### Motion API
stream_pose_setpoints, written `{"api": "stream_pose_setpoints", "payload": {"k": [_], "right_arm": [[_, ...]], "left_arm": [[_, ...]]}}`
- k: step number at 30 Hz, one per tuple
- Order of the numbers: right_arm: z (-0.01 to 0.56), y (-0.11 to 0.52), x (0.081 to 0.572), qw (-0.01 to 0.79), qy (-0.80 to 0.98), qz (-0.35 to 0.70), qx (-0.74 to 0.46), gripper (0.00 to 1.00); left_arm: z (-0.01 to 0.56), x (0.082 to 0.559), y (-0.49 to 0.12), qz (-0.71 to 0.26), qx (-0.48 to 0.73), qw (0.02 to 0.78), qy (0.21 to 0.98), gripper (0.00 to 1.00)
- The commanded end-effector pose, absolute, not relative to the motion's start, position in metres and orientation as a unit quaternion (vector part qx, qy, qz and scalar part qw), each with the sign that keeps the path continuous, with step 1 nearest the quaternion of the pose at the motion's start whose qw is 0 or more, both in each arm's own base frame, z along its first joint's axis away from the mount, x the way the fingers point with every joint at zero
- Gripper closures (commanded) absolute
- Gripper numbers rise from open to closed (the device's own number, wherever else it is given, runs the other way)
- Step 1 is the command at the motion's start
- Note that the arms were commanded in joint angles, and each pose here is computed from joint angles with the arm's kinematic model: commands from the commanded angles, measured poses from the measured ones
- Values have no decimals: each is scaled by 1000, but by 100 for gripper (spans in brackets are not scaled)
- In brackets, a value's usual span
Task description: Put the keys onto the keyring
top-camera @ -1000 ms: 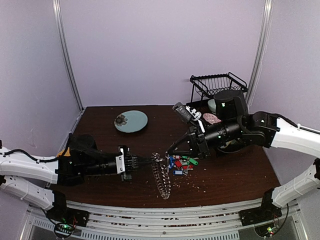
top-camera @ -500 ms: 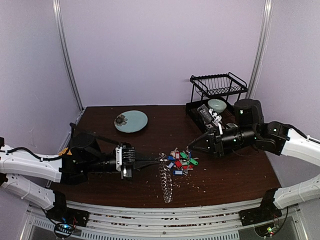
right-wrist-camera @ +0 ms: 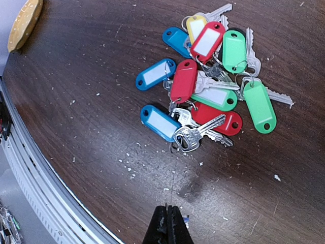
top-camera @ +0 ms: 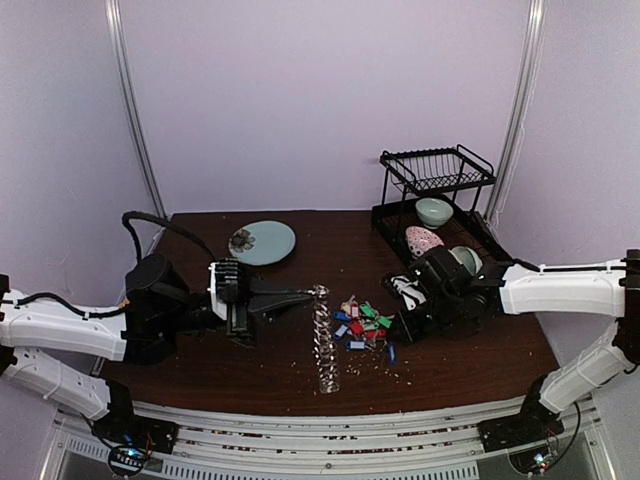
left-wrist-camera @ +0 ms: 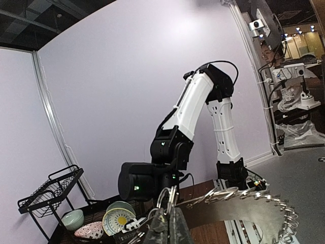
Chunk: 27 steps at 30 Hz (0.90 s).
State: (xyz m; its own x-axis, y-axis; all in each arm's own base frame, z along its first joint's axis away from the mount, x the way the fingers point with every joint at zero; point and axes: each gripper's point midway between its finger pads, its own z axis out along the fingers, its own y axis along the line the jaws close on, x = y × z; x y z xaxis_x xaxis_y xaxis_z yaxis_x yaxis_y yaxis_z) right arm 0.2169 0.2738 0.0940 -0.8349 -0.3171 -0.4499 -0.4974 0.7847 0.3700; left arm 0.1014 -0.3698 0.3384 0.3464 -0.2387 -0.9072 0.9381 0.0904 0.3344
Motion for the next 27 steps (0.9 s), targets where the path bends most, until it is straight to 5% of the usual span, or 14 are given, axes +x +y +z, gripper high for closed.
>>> {"api": "stream_pose_setpoints", "payload": {"k": [1, 9, 14, 27], "right_arm": [[89, 273, 220, 181, 932, 232, -211, 100], [190, 309, 197, 262, 831, 365, -329, 100], [287, 324, 184, 379, 712, 467, -360, 100], [146, 303, 182, 197, 867, 363, -280, 100]], "left_arm": [[368, 91, -359, -489, 478, 666, 298, 100], [367, 125, -356, -373, 469, 725, 339, 100], [367, 120, -364, -390, 458, 722, 341, 100], [360, 134, -351, -390, 409, 733, 378, 100]]}}
